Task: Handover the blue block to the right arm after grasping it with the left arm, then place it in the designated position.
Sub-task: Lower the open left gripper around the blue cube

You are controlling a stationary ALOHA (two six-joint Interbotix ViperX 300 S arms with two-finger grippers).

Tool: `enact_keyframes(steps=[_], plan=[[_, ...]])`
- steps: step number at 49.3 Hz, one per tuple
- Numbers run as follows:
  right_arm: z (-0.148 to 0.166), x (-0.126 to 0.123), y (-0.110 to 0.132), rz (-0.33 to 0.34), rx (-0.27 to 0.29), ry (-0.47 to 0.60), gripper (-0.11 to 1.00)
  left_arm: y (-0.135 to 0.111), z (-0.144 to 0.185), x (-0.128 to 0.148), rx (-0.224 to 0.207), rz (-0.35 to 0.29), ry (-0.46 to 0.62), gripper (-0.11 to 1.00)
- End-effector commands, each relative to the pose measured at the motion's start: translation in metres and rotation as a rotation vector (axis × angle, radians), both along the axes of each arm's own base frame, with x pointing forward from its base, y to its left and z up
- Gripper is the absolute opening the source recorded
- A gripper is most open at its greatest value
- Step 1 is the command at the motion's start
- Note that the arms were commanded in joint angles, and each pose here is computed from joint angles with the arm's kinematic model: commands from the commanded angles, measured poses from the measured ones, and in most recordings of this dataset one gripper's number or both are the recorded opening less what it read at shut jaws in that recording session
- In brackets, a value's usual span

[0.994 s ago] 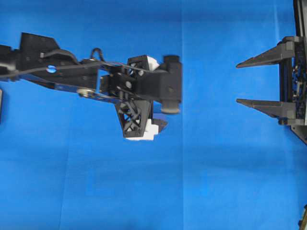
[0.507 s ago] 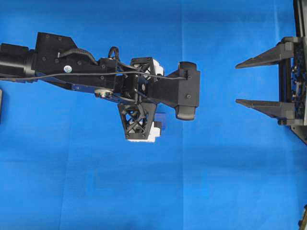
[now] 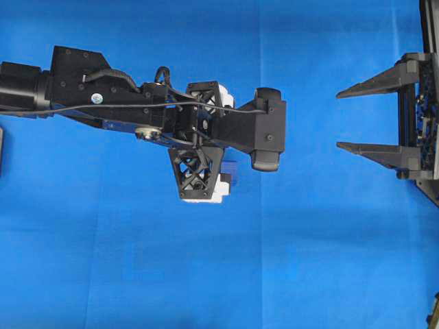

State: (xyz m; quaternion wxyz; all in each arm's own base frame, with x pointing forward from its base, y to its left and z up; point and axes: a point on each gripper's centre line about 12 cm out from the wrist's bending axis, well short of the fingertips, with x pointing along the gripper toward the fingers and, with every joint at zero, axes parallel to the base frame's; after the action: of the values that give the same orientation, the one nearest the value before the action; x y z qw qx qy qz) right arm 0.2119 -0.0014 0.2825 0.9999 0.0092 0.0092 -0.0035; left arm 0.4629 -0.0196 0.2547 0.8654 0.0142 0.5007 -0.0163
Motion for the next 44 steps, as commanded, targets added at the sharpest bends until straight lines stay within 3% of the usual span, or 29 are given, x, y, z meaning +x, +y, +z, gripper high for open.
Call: enact_keyframes(steps=[1,30,44], plan=[[0.010,0.003,0.000,0.000,0.001,-0.026,0.97,0.001,0.017,0.002,-0.003,0.003,-0.047,0.92],[0.010,0.003,0.000,-0.002,0.003,-0.025,0.97,0.001,0.014,0.002,-0.003,0.003,-0.046,0.92],[0.008,0.004,0.000,-0.001,0.003,-0.018,0.97,0.000,-0.009,0.003,-0.003,0.001,-0.067,0.92]])
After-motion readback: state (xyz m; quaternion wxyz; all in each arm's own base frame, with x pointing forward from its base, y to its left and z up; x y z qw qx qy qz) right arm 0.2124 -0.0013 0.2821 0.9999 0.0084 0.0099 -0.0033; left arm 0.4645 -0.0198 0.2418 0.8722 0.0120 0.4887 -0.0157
